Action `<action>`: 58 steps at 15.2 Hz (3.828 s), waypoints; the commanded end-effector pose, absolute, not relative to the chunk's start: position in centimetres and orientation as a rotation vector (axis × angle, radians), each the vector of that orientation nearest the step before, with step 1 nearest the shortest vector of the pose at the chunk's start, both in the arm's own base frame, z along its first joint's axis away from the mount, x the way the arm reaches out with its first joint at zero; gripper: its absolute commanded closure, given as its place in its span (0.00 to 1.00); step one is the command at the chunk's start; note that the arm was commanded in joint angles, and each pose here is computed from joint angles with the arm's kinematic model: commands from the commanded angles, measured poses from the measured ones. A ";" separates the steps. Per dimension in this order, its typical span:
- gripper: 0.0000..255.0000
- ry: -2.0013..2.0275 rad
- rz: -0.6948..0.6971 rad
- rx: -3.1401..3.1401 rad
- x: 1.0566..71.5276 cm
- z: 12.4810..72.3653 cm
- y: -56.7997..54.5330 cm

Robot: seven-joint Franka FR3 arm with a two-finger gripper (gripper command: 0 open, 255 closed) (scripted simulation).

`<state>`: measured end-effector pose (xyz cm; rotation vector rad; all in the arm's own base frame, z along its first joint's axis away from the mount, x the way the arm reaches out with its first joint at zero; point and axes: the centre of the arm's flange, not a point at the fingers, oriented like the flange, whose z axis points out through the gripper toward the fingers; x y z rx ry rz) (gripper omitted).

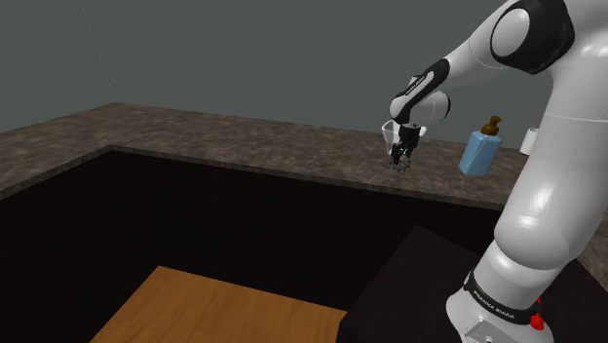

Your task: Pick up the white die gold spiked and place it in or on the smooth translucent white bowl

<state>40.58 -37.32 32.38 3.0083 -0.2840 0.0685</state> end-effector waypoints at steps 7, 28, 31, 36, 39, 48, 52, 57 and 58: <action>1.00 -0.281 0.066 3.010 40.6 33.4 -37.2; 1.00 -0.281 0.066 3.010 40.6 44.4 -37.2; 1.00 -0.281 0.066 3.010 40.6 46.0 -37.2; 1.00 -0.281 0.066 3.010 40.6 48.7 -37.2; 1.00 -0.281 0.066 3.010 40.6 50.3 -37.2; 1.00 -0.281 0.066 3.010 41.7 53.4 -41.0; 1.00 -0.281 0.066 3.010 43.2 53.7 -46.1; 1.00 -0.281 0.066 3.010 45.0 54.0 -52.4; 1.00 -0.281 0.066 3.010 45.4 54.1 -53.8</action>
